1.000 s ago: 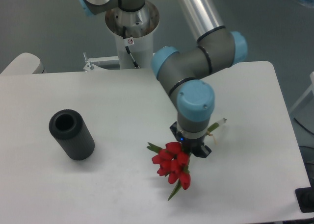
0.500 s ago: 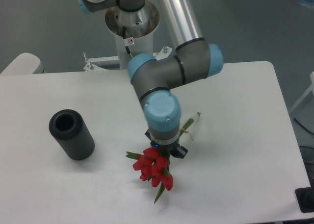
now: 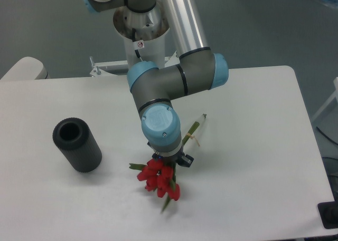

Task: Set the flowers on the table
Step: 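Lower the tulips onto the table and open the gripper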

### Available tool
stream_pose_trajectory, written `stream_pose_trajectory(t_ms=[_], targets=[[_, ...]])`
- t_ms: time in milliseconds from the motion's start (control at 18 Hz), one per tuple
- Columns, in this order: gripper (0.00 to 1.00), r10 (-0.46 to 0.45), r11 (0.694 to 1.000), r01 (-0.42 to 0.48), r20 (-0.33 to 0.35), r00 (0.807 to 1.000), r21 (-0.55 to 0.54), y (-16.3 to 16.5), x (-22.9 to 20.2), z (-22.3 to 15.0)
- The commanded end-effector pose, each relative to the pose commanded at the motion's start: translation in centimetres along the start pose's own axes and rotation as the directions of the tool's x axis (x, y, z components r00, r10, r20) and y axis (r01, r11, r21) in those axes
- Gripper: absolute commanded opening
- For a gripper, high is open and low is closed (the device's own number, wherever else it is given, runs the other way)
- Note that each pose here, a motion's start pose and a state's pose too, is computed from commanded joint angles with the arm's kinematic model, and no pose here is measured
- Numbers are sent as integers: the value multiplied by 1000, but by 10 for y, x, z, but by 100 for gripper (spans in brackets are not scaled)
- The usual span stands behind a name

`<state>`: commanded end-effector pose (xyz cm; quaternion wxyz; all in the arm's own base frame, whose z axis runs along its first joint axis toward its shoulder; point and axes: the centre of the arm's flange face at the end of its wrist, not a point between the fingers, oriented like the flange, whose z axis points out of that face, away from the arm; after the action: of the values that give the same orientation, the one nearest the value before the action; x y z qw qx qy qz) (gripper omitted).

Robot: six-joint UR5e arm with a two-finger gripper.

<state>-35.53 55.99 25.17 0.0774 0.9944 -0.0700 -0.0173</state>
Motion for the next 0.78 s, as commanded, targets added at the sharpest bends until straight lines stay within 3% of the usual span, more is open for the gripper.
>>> stream_pose_trajectory(t_ms=[56, 111, 500, 778], targets=[[86, 0, 1000, 0, 1, 1000, -1, 0, 0, 1], [100, -2, 1000, 2, 3, 1000, 1, -1, -1, 2], [100, -21, 999, 21, 17, 1000, 26, 8, -21, -9], [100, 147, 988, -148, 30, 989, 32, 24, -50, -13]])
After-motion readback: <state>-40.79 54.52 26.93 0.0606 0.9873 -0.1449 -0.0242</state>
